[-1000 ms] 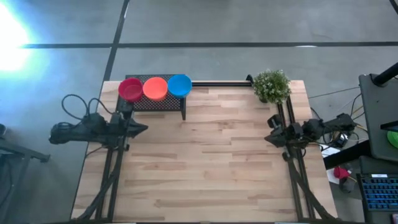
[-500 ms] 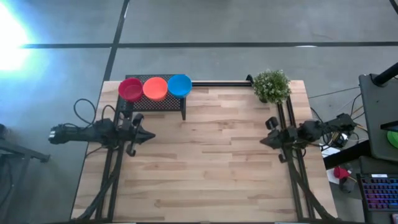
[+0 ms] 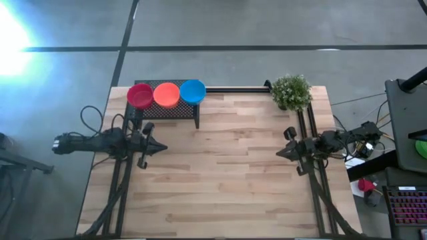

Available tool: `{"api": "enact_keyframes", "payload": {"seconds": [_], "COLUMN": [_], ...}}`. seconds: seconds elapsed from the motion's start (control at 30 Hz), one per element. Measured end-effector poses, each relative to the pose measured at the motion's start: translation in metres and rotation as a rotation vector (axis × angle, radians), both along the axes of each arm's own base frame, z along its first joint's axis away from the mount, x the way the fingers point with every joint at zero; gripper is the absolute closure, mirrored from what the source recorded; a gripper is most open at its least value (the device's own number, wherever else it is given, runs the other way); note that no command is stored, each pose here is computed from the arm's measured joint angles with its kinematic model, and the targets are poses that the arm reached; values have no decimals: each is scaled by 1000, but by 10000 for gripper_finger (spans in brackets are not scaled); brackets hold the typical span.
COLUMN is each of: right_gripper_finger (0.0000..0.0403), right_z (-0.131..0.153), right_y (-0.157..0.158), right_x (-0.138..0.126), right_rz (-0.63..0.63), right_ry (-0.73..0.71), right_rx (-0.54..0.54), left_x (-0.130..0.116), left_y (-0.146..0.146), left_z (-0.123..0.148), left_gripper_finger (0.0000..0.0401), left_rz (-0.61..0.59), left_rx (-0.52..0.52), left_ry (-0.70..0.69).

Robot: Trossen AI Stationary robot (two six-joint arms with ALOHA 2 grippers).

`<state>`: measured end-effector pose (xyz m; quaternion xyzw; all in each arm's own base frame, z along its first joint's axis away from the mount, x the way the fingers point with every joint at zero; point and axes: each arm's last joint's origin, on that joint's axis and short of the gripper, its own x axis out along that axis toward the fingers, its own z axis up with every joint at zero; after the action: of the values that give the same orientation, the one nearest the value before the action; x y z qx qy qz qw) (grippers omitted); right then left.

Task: Pick & Place Mini bowls
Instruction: Return to Home Position

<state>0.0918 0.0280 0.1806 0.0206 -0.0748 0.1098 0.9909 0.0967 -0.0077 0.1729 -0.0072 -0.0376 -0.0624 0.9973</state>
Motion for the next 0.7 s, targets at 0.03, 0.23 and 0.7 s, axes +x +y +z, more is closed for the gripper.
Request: {"api": "enact_keyframes", "payload": {"seconds": [0.03,0.23,0.7], "right_gripper_finger": [394,394,394], "right_z": [0,-2,-2], "right_y": [0,0,0], "right_x": [0,0,0], "right_rz": [0,0,-6], "right_ry": [4,17,4], "right_rx": [-2,-6,-67], "left_x": [0,0,1], "left_y": [0,0,1], "left_z": [-1,-1,-6], "left_gripper_finger": [401,401,401], "left_rz": [6,13,24], "left_rx": [7,8,-122], "left_ry": [7,13,76]}}
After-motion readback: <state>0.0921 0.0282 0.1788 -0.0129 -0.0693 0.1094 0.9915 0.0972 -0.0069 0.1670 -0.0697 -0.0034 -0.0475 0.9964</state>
